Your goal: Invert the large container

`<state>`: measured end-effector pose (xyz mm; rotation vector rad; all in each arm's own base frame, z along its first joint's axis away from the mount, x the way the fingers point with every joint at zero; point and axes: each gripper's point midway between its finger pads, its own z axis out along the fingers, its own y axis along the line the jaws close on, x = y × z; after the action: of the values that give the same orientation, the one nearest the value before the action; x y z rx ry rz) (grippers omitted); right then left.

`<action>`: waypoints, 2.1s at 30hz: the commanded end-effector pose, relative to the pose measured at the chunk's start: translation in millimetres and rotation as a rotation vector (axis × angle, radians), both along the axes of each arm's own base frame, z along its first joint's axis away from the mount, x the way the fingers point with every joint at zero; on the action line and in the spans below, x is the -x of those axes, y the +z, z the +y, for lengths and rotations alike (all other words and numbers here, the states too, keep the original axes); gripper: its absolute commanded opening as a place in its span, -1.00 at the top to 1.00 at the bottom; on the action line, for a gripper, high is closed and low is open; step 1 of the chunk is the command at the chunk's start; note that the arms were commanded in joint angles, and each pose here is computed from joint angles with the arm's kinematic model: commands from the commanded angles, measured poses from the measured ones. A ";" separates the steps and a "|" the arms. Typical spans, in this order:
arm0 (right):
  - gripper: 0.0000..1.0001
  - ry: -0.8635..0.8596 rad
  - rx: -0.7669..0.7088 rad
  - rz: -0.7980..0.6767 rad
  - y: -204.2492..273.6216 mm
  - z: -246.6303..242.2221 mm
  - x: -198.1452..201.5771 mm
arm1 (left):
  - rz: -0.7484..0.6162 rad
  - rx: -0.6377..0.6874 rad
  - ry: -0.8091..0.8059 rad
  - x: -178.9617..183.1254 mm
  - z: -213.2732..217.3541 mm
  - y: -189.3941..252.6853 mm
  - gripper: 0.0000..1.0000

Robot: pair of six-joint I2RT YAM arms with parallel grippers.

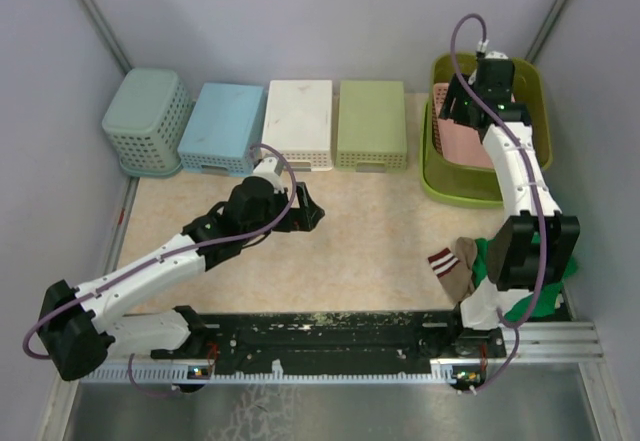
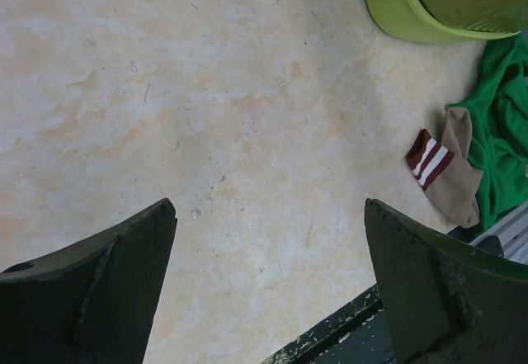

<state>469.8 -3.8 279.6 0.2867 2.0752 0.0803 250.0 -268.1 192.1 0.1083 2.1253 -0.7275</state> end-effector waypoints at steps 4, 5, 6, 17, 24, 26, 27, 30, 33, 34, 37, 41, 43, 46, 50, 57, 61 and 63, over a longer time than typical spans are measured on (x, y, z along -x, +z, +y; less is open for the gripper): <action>-0.28 0.209 -0.024 0.196 -43.6 29.4 9.2 | -0.028 0.015 -0.021 -1.6 -3.3 10.7 -1.00; -0.27 0.224 -0.029 0.203 -48.0 31.7 8.0 | -0.028 0.015 -0.026 -1.5 -4.5 11.3 -1.00; -0.27 0.223 -0.026 0.217 -54.7 31.0 6.7 | -0.031 0.016 -0.028 -1.9 -5.1 12.6 -1.00; 0.40 0.117 0.031 0.249 -78.9 9.8 -6.7 | -0.034 0.048 -0.052 0.6 -10.8 19.7 -1.00; 1.00 0.035 0.070 0.038 24.8 -3.5 19.5 | -0.046 0.038 -0.050 -2.4 -11.0 21.8 -1.00; 1.00 0.044 0.045 -0.034 57.6 1.2 31.9 | -0.052 0.030 -0.053 -4.1 -11.7 23.1 -1.00; 1.00 0.052 0.032 -0.072 74.3 4.0 39.0 | -0.058 0.022 -0.051 -5.6 -11.2 23.6 -1.00; 1.00 0.051 0.011 -0.188 123.2 7.2 63.2 | -0.085 -0.027 -0.009 -13.7 -1.9 32.1 -1.00; 1.00 0.135 -0.027 -0.336 172.0 24.2 90.9 | -0.126 -0.060 0.042 -21.8 11.1 46.8 -1.00; 1.00 0.200 -0.050 -0.394 188.6 36.7 101.2 | -0.143 -0.060 0.064 -25.0 16.8 54.1 -1.00; 1.00 0.383 -0.132 -0.544 232.9 71.5 136.9 | -0.182 -0.042 0.111 -32.1 32.3 75.9 -1.00; 1.00 0.592 -0.263 -0.638 264.7 109.3 176.4 | -0.232 -0.032 0.184 -38.9 59.2 110.6 -1.00; 1.00 0.745 -0.358 -0.646 270.7 132.9 196.3 | -0.258 -0.035 0.233 -40.0 77.9 128.7 -1.00; 1.00 0.982 -0.509 -0.672 274.2 168.3 225.6 | -0.319 -0.043 0.312 -37.9 106.1 162.3 -1.00; 1.00 1.128 -0.679 -0.557 244.0 227.2 248.1 | -0.423 -0.015 0.444 -23.3 146.8 213.3 -1.00; 1.00 1.127 -0.955 -0.220 131.4 312.2 253.6 | -0.552 0.068 0.593 8.0 198.3 252.8 -1.00; 1.00 1.112 -1.077 -0.058 80.3 340.4 262.6 | -0.518 -0.016 0.529 3.4 187.9 237.1 -1.00; 1.00 1.098 -1.153 -0.009 63.8 349.3 265.8 | -0.477 -0.037 0.514 -0.5 181.7 225.3 -1.00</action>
<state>209.6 332.6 300.1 -0.2744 1.9614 1.7257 237.4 -77.4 447.3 -0.2748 1.4905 -0.4012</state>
